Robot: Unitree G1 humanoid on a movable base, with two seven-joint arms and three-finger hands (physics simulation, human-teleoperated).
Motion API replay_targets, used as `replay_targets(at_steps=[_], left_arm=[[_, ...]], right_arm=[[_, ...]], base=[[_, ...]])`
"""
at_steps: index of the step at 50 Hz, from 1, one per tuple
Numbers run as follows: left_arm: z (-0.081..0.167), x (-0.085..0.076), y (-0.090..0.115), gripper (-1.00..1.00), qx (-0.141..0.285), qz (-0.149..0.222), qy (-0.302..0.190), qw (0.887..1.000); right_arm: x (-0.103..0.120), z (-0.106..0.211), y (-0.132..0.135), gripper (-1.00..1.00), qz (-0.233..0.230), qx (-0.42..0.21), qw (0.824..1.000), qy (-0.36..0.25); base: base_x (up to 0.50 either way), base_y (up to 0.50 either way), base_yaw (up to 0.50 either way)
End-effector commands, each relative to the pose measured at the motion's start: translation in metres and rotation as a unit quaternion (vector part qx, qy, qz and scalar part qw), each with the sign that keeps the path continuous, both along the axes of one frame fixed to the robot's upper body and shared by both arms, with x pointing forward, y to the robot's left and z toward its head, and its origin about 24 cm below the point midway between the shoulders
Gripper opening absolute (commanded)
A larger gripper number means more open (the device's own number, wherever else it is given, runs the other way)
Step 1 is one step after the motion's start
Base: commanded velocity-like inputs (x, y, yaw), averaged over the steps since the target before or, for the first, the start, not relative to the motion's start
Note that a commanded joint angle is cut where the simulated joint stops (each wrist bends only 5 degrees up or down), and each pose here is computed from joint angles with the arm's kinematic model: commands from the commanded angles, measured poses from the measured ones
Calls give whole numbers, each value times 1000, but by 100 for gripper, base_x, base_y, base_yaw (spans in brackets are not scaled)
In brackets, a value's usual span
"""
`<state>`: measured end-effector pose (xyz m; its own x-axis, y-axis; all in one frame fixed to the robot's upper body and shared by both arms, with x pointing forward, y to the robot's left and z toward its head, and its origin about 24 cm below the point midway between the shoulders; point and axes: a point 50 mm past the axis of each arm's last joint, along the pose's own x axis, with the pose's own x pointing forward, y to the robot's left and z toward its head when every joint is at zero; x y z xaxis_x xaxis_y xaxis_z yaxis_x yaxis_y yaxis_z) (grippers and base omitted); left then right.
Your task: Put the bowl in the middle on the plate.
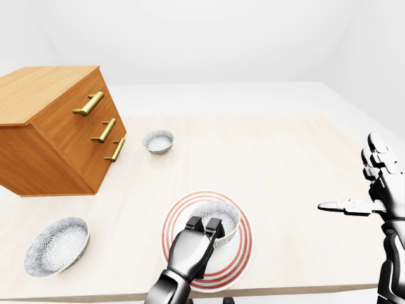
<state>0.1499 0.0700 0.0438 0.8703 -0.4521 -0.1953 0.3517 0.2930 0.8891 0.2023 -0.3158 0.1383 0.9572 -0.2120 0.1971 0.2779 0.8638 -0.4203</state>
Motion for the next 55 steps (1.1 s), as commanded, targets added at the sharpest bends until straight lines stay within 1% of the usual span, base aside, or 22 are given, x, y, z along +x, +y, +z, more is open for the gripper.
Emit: replay_targets(at_steps=[1, 32, 42, 43, 44, 45, 46, 47, 48, 55], left_arm=[[1, 2, 0, -100, -3, 5, -11, 1000], [3, 0, 0, -100, 0, -2, 0, 1000], [2, 1, 1, -100, -9, 1, 7, 1000], [2, 1, 1, -15, -9, 0, 8, 1000], [2, 1, 1, -7, -9, 0, 9, 1000], [1, 0, 0, 41, -8, -1, 12, 1000], [0, 0, 0, 65, -8, -3, 15, 1000], [0, 0, 0, 65, -8, -3, 16, 1000], [0, 0, 0, 100, -9, -4, 15, 1000], [0, 0, -1, 100, -10, -5, 16, 1000]], right_arm=[[0, 0, 0, 100, 0, -1, 1000, 0], [0, 0, 0, 100, -1, -1, 1000, 0], [1, -3, -1, 100, -3, 3, 1000, 5], [1, -4, -2, 100, -4, 6, 1000, 7], [1, -3, -1, 100, -4, 4, 1000, 5], [1, -2, -1, 100, -3, 3, 1000, 4], [1, -1, -1, 100, -2, 1, 1000, 2], [1, -1, -1, 100, -2, 1, 1000, 1], [1, -2, -2, 100, -4, 2, 1000, 3], [0, -1, -1, 100, -3, 1, 1000, 2]], base=[[0, 0, 0], [0, 0, 0], [0, 0, 0], [0, 0, 0], [0, 0, 0], [0, 0, 0], [0, 0, 0], [0, 0, 0], [0, 0, 0], [0, 0, 0]])
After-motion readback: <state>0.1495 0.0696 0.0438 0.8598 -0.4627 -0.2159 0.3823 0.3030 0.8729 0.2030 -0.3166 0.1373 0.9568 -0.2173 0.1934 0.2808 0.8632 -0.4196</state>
